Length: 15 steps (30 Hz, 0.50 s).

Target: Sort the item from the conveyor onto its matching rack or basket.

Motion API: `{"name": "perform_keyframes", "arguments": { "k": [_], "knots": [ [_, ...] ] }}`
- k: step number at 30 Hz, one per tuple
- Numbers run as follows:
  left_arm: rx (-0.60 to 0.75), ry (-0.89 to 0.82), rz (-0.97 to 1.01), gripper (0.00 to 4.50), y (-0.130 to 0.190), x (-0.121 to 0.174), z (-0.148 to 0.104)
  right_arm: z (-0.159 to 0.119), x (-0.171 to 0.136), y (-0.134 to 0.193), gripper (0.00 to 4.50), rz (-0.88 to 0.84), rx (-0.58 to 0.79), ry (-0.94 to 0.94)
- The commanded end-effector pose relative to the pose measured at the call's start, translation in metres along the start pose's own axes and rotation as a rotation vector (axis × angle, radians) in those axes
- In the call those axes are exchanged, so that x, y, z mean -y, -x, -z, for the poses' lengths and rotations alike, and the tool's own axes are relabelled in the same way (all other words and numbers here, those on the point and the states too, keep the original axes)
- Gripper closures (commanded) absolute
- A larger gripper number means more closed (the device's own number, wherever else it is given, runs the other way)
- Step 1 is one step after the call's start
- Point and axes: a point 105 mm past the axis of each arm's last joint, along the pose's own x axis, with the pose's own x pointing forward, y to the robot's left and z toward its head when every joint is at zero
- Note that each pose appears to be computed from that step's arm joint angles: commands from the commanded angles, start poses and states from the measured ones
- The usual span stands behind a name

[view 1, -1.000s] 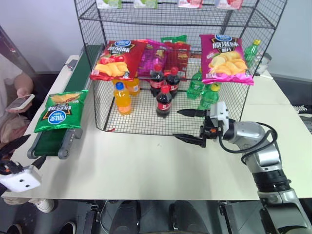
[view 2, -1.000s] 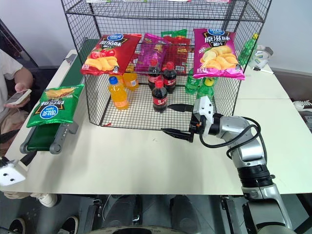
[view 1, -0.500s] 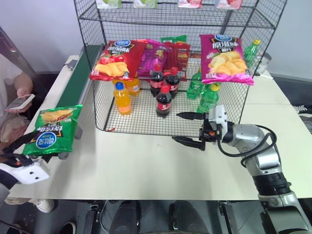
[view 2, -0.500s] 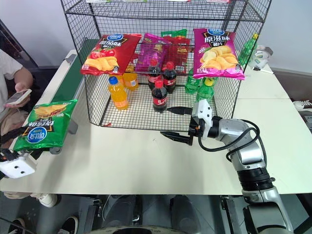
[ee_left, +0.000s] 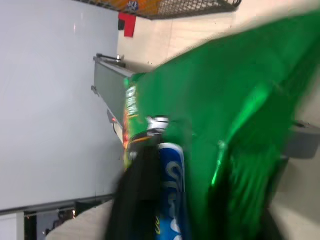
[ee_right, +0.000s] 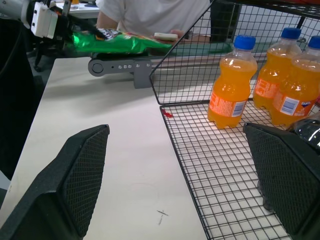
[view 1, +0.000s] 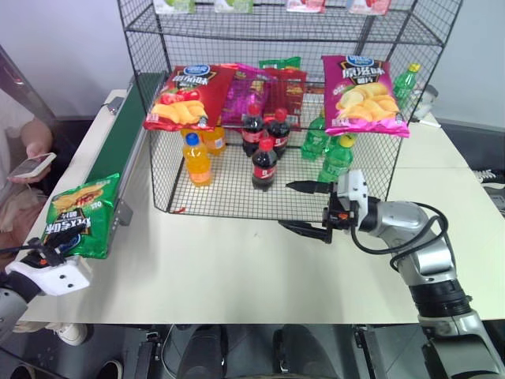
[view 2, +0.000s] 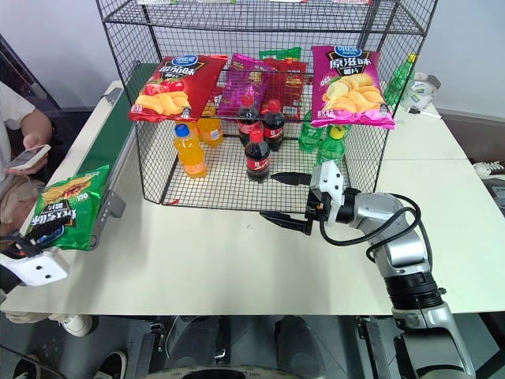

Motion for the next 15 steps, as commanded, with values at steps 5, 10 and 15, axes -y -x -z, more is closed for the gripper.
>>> {"name": "perform_keyframes", "arguments": {
  "k": [5,10,15],
  "knots": [
    [0.107,0.175,-0.047,4.49,0.007,-0.037,-0.014,-0.011,0.005,0.003,0.00,0.015,0.018,0.062],
    [0.305,0.422,-0.011,4.49,0.017,-0.081,-0.046,-0.008,0.009,0.004,0.00,0.018,0.010,0.072],
    [0.550,0.857,0.125,4.49,0.033,-0.110,-0.089,-0.008,0.013,0.004,0.00,0.023,0.015,0.073]
  ]
}}
